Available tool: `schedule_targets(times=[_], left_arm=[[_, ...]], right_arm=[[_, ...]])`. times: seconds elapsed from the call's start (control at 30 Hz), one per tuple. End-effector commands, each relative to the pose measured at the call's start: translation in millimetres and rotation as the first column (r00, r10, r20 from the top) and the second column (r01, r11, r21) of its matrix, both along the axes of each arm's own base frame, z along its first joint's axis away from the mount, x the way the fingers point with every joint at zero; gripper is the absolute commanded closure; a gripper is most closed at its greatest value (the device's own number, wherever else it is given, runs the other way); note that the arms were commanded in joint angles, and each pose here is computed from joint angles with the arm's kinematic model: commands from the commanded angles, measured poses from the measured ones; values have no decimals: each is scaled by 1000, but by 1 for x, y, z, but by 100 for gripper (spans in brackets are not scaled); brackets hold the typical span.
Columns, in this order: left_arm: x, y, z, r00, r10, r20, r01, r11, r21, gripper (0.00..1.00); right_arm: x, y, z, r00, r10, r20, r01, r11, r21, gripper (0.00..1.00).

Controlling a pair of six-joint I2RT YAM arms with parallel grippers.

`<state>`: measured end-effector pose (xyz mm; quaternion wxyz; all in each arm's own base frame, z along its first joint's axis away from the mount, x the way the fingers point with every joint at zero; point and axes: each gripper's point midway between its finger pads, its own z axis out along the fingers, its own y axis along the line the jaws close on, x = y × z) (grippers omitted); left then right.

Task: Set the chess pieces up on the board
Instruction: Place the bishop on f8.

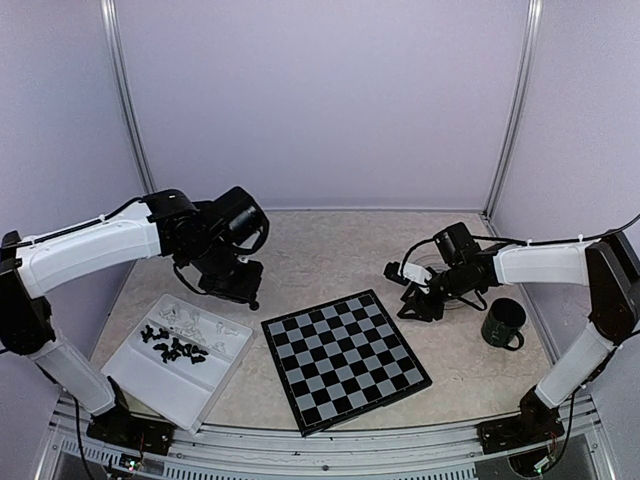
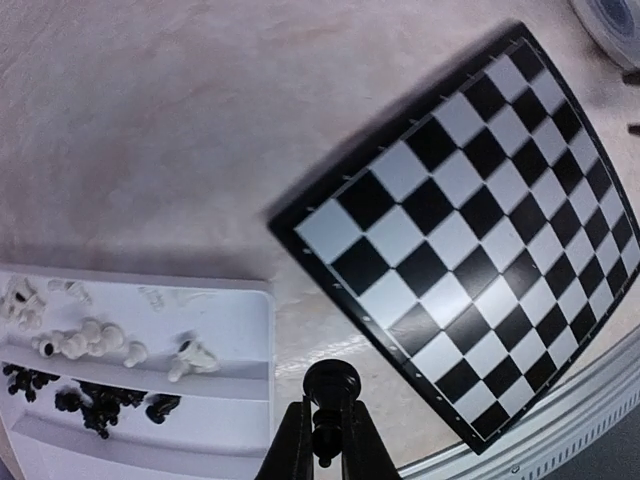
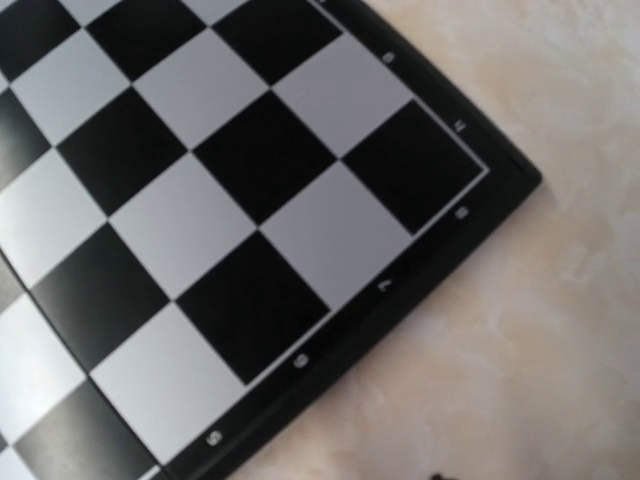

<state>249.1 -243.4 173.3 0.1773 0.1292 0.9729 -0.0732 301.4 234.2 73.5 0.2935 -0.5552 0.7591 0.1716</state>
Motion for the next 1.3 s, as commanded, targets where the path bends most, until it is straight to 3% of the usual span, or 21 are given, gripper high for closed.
schedule_targets(times=[0.0,0.3,0.5,0.67,1.27], left_arm=[[-34,-83,-4,967,-255,16,255,967,3,95],[-100,-167,-50,826,-559,-79,560,829,-8,92],[-120,-198,-70,773,-626,-104,625,779,-46,92],[-132,-201,-90,738,-655,-163,660,751,-28,92],[-149,-193,-110,702,-667,-249,690,724,9,92]], right_arm=[[7,1,11,999,-19,45,19,1000,10,54],[13,-6,9,997,-41,71,42,999,-12,54],[18,-12,9,993,-61,104,64,997,-34,54],[22,-16,10,989,-76,127,82,995,-48,54],[24,-19,5,989,-76,129,85,994,-70,54]])
